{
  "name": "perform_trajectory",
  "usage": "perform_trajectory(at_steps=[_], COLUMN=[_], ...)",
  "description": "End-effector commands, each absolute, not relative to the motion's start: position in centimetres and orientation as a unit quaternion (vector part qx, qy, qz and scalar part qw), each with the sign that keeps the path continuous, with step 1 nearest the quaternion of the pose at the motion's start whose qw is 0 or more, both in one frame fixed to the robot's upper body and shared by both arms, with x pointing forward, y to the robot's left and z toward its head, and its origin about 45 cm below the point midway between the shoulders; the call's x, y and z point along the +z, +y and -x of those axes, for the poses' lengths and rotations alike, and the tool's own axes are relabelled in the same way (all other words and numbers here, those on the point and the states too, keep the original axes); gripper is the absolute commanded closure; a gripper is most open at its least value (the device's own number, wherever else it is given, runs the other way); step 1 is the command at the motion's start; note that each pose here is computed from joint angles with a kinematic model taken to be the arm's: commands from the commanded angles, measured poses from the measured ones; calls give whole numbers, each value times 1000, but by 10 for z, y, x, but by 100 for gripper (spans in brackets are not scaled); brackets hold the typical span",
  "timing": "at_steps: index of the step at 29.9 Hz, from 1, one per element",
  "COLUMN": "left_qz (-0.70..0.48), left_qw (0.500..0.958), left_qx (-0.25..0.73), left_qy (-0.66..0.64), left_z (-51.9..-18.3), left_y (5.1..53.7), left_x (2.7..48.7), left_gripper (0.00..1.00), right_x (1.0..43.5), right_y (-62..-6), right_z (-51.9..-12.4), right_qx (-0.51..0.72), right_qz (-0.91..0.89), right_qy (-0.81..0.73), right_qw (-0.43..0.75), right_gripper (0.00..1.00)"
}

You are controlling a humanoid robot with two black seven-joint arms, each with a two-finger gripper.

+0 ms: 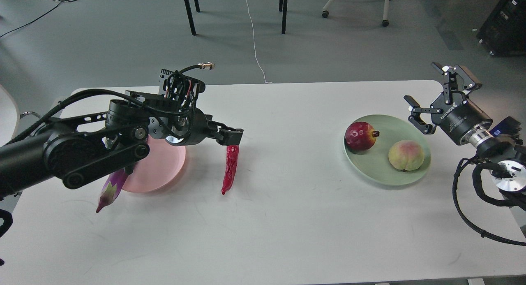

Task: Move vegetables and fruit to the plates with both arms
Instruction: 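Open the left gripper and move it toward the red chili pepper, then grasp the red chili pepper with the left gripper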

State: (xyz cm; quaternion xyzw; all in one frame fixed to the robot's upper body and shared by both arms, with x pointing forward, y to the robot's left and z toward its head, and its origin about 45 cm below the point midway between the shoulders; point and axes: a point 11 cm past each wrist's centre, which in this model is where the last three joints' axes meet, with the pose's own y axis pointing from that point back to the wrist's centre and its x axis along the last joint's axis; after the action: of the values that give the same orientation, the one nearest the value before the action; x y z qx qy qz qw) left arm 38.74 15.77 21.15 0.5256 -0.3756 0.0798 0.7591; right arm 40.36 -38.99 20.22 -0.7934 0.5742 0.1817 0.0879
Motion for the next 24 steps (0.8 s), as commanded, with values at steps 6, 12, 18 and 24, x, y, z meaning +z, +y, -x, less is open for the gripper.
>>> perform_trajectory(at_steps=[6,12,18,24], left_qz=[-559,-567,-568,-571], left_qw=[760,758,763,764], left_qx=[75,80,77,74], left_qy=[-322,-314,-300,-291], left_z=[-383,-387,-383,-379], left_y=[162,166,162,163], left_x=[160,155,143,135], left_gripper=[2,2,2,5], right_x=[202,203,202,197], right_y=[-393,-395,-393,-393], right_z=[-402,-403,-403,-400], right_qx=[181,179,181,186], right_qz=[792,791,792,790], right_qy=[576,578,577,578], right_qw=[86,86,86,84], right_gripper=[3,3,3,3])
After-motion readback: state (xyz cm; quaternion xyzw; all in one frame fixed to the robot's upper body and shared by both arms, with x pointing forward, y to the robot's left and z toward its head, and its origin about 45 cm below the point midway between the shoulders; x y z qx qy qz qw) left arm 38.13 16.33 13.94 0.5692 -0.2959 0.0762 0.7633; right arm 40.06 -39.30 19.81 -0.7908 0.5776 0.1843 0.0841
